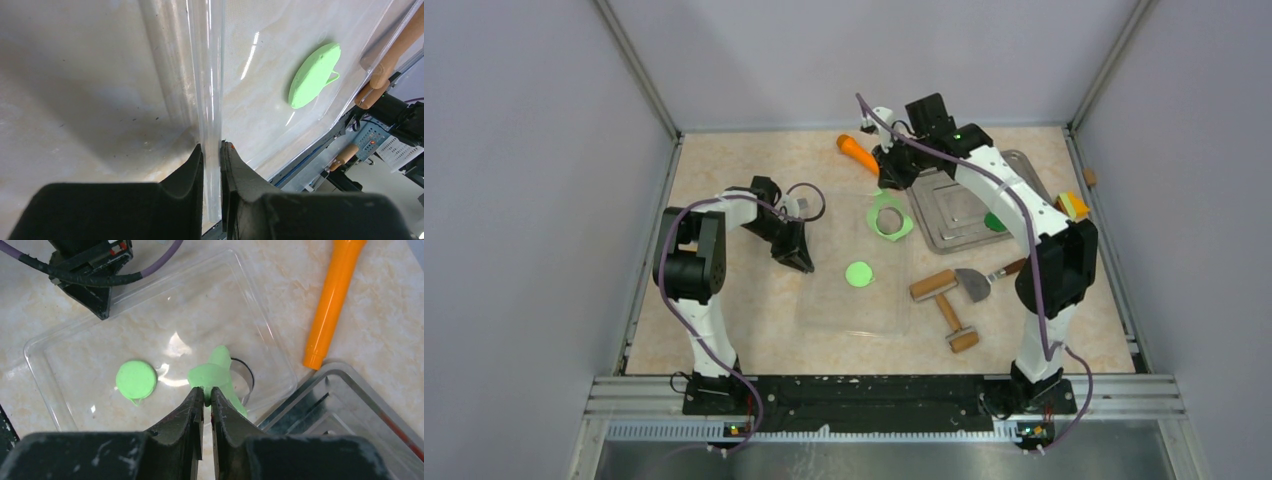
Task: Roll out the dumpling wrappers from the dough
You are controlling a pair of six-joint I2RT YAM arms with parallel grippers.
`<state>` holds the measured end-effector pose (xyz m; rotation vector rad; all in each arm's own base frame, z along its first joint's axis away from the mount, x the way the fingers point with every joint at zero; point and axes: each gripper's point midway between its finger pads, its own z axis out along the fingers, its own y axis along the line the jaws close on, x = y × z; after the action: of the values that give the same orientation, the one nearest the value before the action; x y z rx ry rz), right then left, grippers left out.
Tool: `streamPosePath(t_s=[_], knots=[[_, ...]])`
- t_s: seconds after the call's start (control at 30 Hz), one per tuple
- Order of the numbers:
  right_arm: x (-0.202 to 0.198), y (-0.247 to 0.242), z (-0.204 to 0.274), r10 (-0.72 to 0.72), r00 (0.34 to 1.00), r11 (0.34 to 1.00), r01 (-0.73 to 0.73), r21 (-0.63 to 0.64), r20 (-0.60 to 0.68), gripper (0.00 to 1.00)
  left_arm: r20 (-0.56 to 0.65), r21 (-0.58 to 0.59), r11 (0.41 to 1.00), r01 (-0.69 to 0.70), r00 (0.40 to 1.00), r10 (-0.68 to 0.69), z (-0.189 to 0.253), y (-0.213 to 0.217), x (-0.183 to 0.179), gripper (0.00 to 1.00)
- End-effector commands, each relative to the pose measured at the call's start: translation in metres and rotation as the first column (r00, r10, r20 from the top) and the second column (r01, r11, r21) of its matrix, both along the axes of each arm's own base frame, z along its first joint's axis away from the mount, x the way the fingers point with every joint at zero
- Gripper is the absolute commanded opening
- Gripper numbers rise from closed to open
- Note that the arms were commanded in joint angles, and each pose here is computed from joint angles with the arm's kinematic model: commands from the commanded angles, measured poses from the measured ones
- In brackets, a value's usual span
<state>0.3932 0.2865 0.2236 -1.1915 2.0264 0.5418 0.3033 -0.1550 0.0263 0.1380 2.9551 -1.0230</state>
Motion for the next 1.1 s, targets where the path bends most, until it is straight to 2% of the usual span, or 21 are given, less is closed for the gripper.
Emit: streamPosePath(t_s=[0.0, 0.1, 0.23, 0.33, 0.4, 0.57, 0.67, 0.87, 0.97, 1.03, 1.07], knots=[[-0.001, 0.024, 0.022, 0.057, 0.998, 0.994, -0.057, 0.098, 0.003, 0.13, 0.05, -0.008, 1.0, 0.015, 0.999, -0.014, 0.013, 0.0, 0.004, 0.08], [-0.031, 0.036, 0.006, 0.114, 0.991, 0.99, -0.107, 0.092, -0.071, 0.14, 0.057, -0.014, 1.0, 0.016, 0.998, -0.015, 0.015, -0.001, 0.005, 0.1], [-0.096, 0.054, -0.027, 0.206, 0.957, 0.978, -0.195, 0.074, -0.203, 0.19, 0.061, -0.027, 1.0, 0.011, 0.998, -0.009, 0.019, -0.002, 0.007, 0.12], [-0.128, 0.06, -0.045, 0.21, 0.937, 0.978, -0.202, 0.06, -0.278, 0.4, 0.069, -0.034, 0.999, 0.005, 0.998, -0.002, 0.023, -0.002, 0.01, 0.16], [-0.113, 0.058, -0.038, 0.156, 0.962, 0.988, -0.15, 0.041, -0.222, 0.5, 0.076, -0.037, 0.999, 0.0, 0.997, 0.003, 0.026, -0.001, 0.012, 0.19], [-0.052, 0.052, 0.015, 0.08, 0.996, 0.994, -0.076, 0.079, -0.049, 0.6, 0.085, -0.047, 0.999, 0.002, 0.996, 0.002, 0.03, 0.0, 0.011, 0.25], [-0.043, 0.053, 0.024, 0.077, 0.994, 0.99, -0.068, 0.12, -0.074, 0.62, 0.089, -0.058, 0.998, 0.006, 0.996, -0.001, 0.033, -0.002, 0.011, 0.27], [-0.027, 0.046, 0.004, 0.038, 0.995, 0.995, -0.03, 0.091, -0.093, 0.63, 0.101, -0.069, 0.998, 0.01, 0.995, -0.003, 0.038, -0.004, 0.014, 0.29], [-0.027, 0.051, 0.004, 0.064, 0.983, 0.988, -0.039, 0.147, -0.17, 0.71, 0.128, -0.097, 0.995, 0.023, 0.992, -0.011, 0.046, -0.007, 0.018, 0.3], [-0.026, 0.054, 0.011, 0.045, 0.967, 0.973, 0.014, 0.228, -0.251, 0.88, 0.186, -0.149, 0.988, 0.042, 0.982, -0.014, 0.062, -0.013, 0.022, 0.32], [-0.026, 0.055, 0.014, 0.044, 0.956, 0.964, 0.036, 0.264, -0.292, 0.91, 0.237, -0.177, 0.983, 0.055, 0.971, -0.012, 0.072, -0.016, 0.026, 0.35]])
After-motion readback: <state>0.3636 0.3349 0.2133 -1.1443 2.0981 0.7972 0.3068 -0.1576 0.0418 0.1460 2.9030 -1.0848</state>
